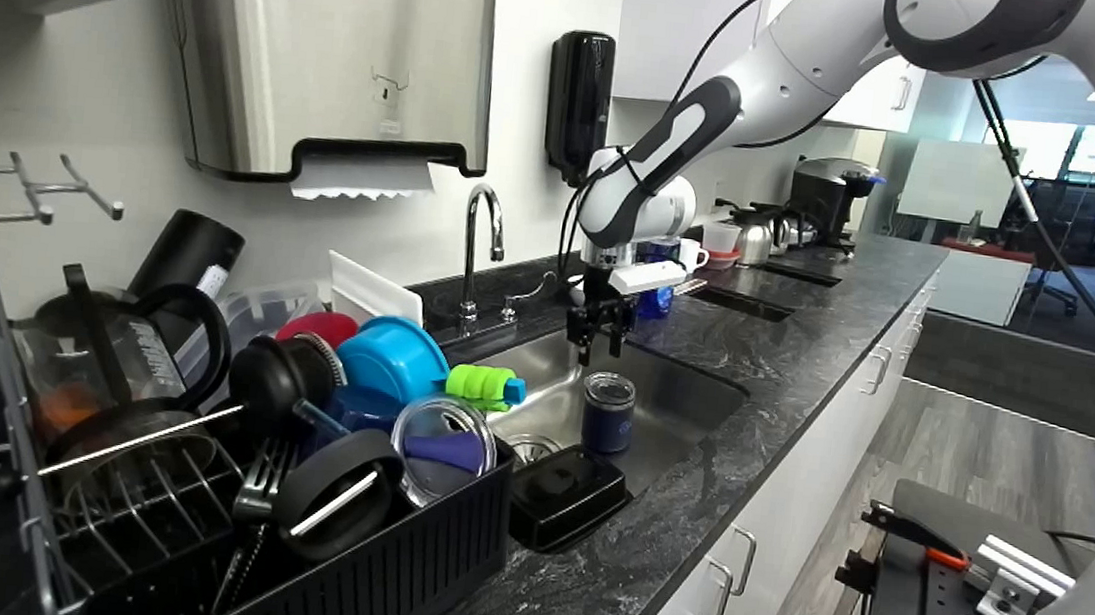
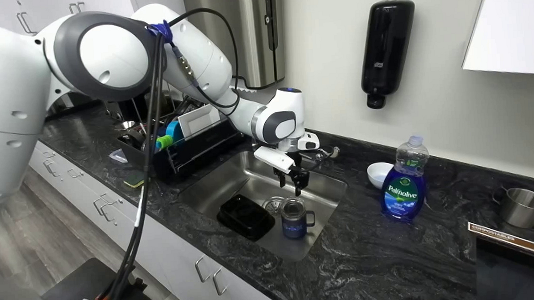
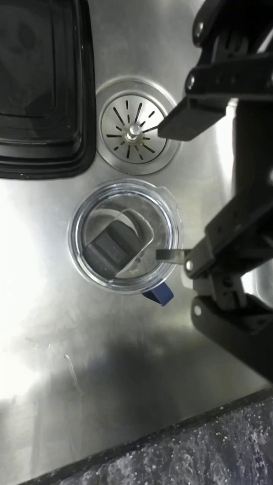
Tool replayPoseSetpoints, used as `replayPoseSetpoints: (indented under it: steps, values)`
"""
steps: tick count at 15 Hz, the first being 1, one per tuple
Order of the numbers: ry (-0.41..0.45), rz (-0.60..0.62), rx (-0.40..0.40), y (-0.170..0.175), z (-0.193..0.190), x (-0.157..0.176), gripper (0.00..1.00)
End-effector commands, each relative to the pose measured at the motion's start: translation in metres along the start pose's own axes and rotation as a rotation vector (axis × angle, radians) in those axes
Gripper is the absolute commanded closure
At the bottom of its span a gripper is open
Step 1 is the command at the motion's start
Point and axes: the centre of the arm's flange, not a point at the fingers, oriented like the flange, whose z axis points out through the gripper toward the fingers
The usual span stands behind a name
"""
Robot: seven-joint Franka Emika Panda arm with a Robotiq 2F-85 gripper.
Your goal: Place the lid on the dark blue thermos
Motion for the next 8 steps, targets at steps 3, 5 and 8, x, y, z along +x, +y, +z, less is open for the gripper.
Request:
replayPoseSetpoints:
  steps: [3, 5, 8]
  values:
    - [0.011, 0.016, 0.006, 0.002, 0.006, -0.008, 0.7]
    - [0.005, 0.018, 0.006, 0.003, 0.009, -0.009, 0.84]
    - [-0.002, 0.021, 0.001, 0.005, 0.014, -0.01, 0.99]
